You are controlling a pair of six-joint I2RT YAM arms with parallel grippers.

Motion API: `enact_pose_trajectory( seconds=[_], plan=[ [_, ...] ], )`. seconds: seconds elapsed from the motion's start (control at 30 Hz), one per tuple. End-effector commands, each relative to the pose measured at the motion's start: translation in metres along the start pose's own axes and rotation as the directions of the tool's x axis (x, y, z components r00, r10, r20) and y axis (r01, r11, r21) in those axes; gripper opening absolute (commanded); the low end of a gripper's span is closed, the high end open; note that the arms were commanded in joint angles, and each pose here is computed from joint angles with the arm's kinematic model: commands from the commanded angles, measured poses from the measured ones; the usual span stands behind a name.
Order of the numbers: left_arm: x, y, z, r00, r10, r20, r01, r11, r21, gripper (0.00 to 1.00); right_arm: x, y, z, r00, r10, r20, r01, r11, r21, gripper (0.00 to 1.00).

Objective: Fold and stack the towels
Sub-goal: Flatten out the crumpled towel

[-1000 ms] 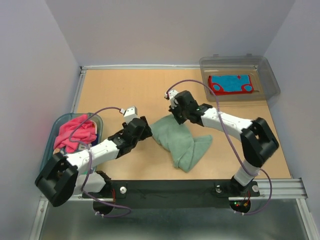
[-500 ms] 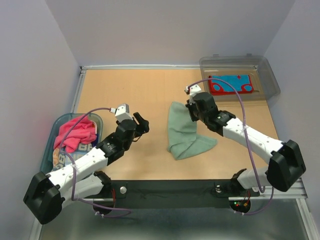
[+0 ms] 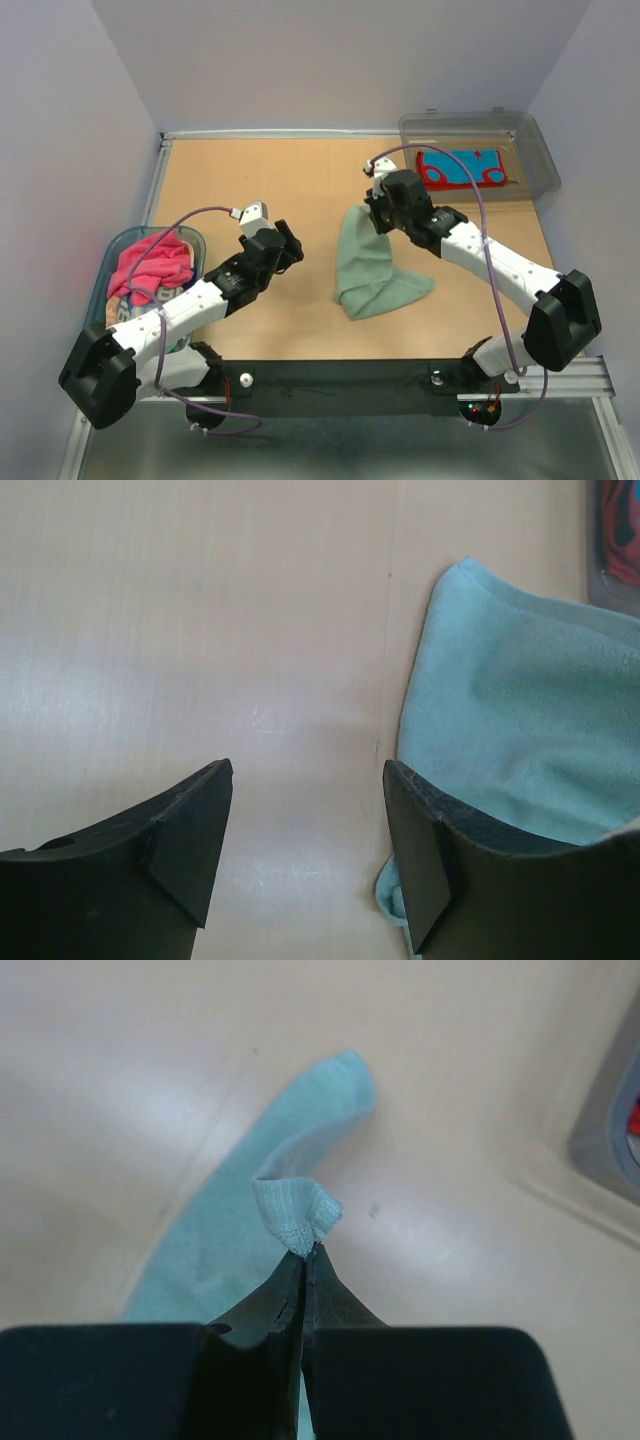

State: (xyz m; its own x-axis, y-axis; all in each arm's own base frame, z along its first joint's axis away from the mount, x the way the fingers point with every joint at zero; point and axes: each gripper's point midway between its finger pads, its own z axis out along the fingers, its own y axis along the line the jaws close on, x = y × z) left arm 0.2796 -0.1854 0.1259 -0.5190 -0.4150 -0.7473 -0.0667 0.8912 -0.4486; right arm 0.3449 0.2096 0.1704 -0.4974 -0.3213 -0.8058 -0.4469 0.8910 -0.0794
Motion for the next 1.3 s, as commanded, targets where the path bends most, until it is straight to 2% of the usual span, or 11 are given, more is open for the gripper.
enact_pose_trajectory(
  seconds=[0.0,0.17,0.2,0.27,0.43,0.57,0.67,0.8,0.93,1.1,1.27],
  plan=[
    [-0.038,0.002,-0.018,0.992,-0.068,0.102,0.074,0.996,-0.050,0.72,-0.072,0.053,-0.016,0.984,0.130,0.125,-0.094,0.962,-0.257,0.01],
    [-0.055,0.032,-0.048,0.974,-0.128,0.184,0.152,0.980,-0.124,0.71,-0.088,0.130,-0.004,0.972,0.229,0.053,-0.184,0.879,-0.440,0.01],
    [-0.055,0.040,-0.057,0.971,-0.139,0.193,0.165,0.978,-0.127,0.71,-0.076,0.146,0.010,0.971,0.238,0.003,-0.211,0.867,-0.452,0.04],
    [-0.053,0.051,-0.067,0.962,-0.180,0.208,0.208,0.970,-0.123,0.70,-0.059,0.201,0.018,0.979,0.197,-0.059,-0.198,0.822,-0.533,0.23],
    [-0.030,0.061,-0.072,0.950,-0.266,0.161,0.282,0.955,-0.087,0.70,-0.041,0.262,0.019,0.988,0.099,-0.119,-0.153,0.738,-0.657,0.45],
    [-0.016,0.065,-0.071,0.947,-0.293,0.132,0.304,0.950,-0.071,0.70,-0.047,0.245,0.015,0.998,0.043,-0.056,-0.068,0.788,-0.611,0.67],
    [-0.009,0.059,-0.063,0.959,-0.267,0.098,0.274,0.959,-0.070,0.71,-0.054,0.201,0.023,1.000,-0.014,0.017,0.020,0.892,-0.452,0.72],
    [-0.001,0.050,-0.041,0.977,-0.205,0.054,0.210,0.971,-0.115,0.71,-0.055,0.134,0.046,0.999,-0.030,0.024,0.036,0.947,-0.319,0.72],
    [0.014,0.048,-0.020,0.984,-0.178,0.014,0.178,0.972,-0.157,0.71,-0.047,0.105,0.070,0.993,-0.114,0.014,0.113,0.950,-0.292,0.71],
    [0.035,0.066,0.001,0.988,-0.146,-0.041,0.130,0.955,-0.268,0.70,-0.043,0.094,0.101,0.984,-0.178,0.005,0.172,0.940,-0.294,0.70],
    [0.042,0.071,0.013,0.982,-0.177,-0.058,0.154,0.948,-0.280,0.68,-0.040,0.097,0.126,0.979,-0.202,0.005,0.192,0.924,-0.330,0.70]
  ],
)
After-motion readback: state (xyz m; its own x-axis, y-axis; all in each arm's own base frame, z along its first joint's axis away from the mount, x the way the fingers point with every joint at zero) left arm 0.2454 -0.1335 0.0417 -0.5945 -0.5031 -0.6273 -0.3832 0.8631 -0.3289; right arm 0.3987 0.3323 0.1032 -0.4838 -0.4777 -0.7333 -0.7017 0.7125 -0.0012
